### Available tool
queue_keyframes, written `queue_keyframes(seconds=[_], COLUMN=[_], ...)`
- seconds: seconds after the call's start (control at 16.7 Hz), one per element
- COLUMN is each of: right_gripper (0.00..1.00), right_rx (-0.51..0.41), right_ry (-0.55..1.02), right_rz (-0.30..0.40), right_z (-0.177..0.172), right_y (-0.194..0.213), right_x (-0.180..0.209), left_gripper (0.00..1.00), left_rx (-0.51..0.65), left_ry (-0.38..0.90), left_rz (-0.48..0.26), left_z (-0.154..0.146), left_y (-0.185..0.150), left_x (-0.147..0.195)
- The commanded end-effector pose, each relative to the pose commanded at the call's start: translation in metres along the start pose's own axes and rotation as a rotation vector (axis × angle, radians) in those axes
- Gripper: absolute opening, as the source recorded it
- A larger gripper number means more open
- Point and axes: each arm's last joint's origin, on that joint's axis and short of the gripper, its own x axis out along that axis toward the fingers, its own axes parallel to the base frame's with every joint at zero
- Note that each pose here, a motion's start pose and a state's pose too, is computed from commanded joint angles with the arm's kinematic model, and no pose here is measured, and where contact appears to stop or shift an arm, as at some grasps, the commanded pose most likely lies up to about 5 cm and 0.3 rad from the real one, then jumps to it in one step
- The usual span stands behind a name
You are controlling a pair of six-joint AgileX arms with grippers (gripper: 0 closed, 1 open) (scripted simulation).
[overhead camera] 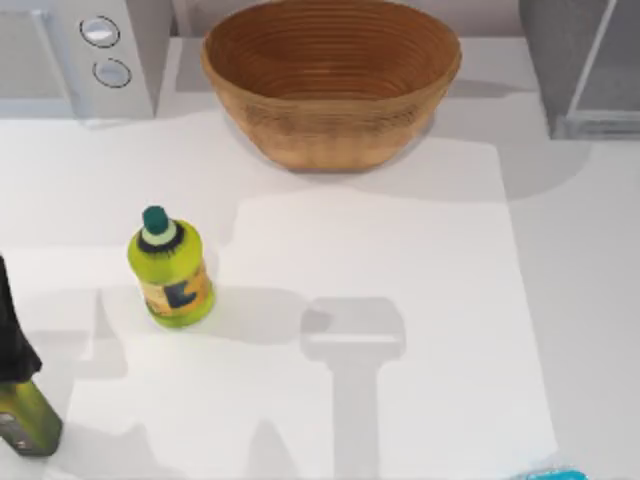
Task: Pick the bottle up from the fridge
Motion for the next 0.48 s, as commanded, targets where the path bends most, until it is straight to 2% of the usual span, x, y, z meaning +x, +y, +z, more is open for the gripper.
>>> queue_keyframes(seconds=[0.24, 0.48], right_gripper=[1.00, 1.00], right_rx=[0.004, 0.005], right_ry=[0.011, 0.015], right_rz=[-0.002, -0.002], right_z=[0.008, 0.009], right_y=[0.015, 0.018], right_x=[0.040, 0.044], left_gripper=[1.00, 1.00], left_rx=[0.000, 0.000], left_ry=[0.000, 0.000], left_rz=[0.000, 0.000], left_z=[0.000, 0.000], left_y=[0.000, 0.000], left_x=[0.000, 0.000])
